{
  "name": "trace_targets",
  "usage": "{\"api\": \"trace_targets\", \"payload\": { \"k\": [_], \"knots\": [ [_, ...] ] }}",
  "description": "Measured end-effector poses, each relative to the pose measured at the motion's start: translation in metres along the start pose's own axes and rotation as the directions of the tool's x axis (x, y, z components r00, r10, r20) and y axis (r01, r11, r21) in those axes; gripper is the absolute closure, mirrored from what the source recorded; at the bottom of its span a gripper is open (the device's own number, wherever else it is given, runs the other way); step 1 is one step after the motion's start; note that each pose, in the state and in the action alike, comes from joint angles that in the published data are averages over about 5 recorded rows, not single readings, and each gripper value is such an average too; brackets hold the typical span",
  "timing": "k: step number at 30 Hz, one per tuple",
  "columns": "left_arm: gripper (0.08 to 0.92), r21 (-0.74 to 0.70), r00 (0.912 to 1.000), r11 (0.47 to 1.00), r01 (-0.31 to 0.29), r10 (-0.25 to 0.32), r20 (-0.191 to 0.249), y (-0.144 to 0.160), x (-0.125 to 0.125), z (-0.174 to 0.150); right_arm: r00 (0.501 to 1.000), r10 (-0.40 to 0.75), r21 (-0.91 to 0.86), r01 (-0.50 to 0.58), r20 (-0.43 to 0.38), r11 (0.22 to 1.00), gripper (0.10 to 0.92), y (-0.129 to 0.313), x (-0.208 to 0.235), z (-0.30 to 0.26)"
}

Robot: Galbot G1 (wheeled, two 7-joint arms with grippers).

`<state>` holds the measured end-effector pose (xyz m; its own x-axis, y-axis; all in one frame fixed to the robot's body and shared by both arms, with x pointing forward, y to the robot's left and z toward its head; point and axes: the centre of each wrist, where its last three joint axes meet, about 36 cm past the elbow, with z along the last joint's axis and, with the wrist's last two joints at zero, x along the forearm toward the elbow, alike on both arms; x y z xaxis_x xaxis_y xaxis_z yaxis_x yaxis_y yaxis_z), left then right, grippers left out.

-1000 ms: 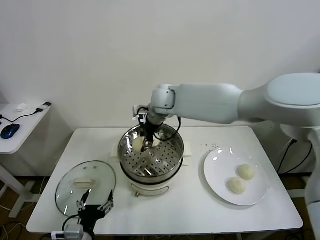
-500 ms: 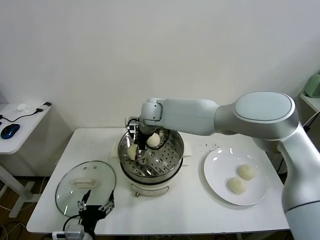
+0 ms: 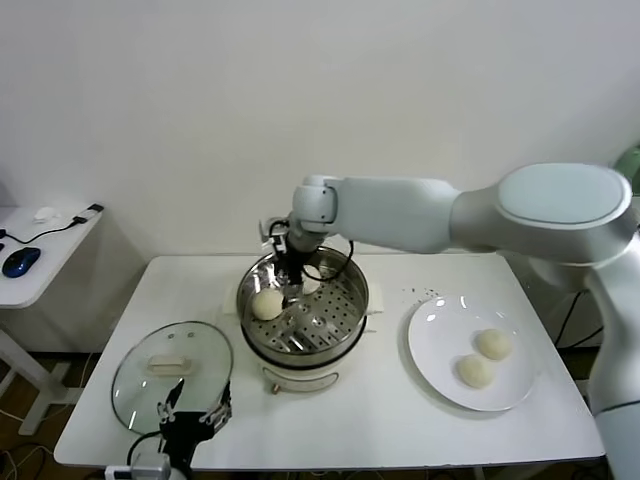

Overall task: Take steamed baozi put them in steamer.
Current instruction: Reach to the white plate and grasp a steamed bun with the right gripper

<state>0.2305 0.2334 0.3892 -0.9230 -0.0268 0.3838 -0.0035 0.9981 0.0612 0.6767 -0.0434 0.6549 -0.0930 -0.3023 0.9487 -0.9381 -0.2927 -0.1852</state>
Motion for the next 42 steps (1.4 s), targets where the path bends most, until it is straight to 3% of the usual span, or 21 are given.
{"api": "trace_targets", "payload": {
  "k": [7, 13, 19, 26, 42],
  "knots": [
    [0.177, -0.006, 1.0, 1.0, -0.003, 0.003, 0.007, 0.0, 0.0, -0.002, 0.995, 0.003, -0.029, -0.006, -0.104, 1.0, 0.199, 0.034, 0.083, 0.093],
    [0.177, -0.007, 0.9999, 1.0, -0.001, 0.001, 0.013, 0.001, 0.0, -0.003, 0.983, -0.034, -0.117, 0.013, -0.18, 0.993, 0.2, 0.097, 0.101, 0.186],
    [0.177, 0.0, 0.9999, 1.0, 0.007, -0.007, 0.013, 0.001, -0.001, -0.003, 0.978, -0.074, -0.199, 0.034, -0.195, 0.979, 0.199, 0.157, 0.072, 0.256],
    [0.177, 0.005, 0.9999, 1.0, 0.014, -0.014, 0.005, 0.002, 0.001, -0.001, 0.976, -0.109, -0.261, 0.057, -0.189, 0.964, 0.2, 0.205, 0.021, 0.297],
    [0.177, 0.001, 0.9997, 1.0, 0.022, -0.022, -0.007, 0.004, 0.001, 0.005, 0.975, -0.1, -0.348, 0.026, -0.197, 0.937, 0.2, 0.241, -0.055, 0.331]
  ]
}}
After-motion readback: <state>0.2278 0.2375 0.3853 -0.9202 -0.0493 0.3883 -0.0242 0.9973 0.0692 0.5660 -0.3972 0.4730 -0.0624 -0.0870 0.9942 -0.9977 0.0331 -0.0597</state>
